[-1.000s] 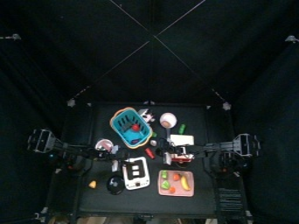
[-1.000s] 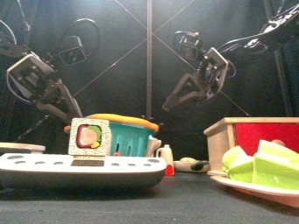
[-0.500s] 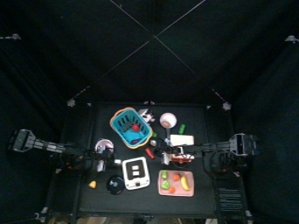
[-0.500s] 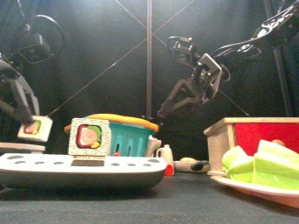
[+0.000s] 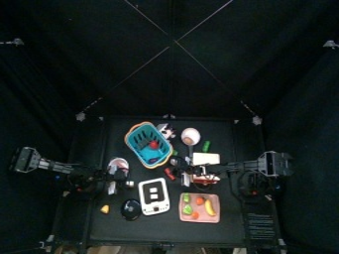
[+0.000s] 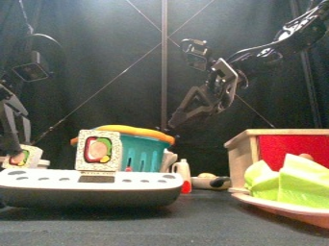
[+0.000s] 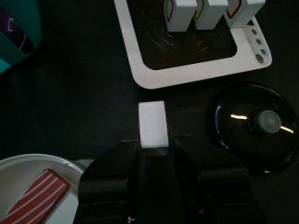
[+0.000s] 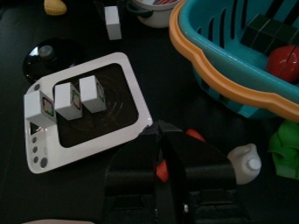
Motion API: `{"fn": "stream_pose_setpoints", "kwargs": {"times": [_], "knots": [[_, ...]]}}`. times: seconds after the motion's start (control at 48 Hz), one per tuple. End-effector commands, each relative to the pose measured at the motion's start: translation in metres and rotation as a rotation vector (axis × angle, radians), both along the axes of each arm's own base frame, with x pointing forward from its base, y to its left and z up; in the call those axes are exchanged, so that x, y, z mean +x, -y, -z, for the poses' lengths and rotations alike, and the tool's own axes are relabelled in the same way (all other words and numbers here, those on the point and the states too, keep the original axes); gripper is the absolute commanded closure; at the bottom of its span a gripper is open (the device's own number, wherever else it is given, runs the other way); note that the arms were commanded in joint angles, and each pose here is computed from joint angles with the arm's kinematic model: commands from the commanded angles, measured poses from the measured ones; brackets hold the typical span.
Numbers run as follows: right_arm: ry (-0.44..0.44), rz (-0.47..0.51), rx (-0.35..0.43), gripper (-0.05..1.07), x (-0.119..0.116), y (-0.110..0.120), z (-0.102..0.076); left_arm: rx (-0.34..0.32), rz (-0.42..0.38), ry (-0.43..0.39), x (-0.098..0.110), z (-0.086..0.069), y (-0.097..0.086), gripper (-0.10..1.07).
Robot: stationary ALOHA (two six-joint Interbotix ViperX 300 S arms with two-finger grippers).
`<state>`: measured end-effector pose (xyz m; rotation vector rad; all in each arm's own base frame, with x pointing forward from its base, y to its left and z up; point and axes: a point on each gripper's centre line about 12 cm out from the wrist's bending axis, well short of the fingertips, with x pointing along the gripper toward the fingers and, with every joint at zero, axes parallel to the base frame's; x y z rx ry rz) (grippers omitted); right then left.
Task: Place sushi piece to left of stove
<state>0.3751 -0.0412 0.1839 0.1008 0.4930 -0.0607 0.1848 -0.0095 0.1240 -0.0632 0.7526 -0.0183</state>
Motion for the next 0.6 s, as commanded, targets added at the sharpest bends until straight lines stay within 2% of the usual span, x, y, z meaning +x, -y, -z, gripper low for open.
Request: {"fn": "stream_pose_setpoints", "kwargs": {"times": [0.0,0.25,0.583], "knots": [[0.036,0.002,-0.004,0.57,0.003,0.001,-0.012,0.001,-0.007,0.003,0.007,-0.002,-0.001,0.42],[0.033,0.002,-0.006,0.57,0.003,0.001,-0.012,0.023,-0.021,-0.061,0.015,0.015,-0.004,0.41],[0.033,0.002,-0.006,0.57,0.003,0.001,-0.012,0.027,-0.023,-0.087,0.019,0.02,-0.005,0.4]]}}
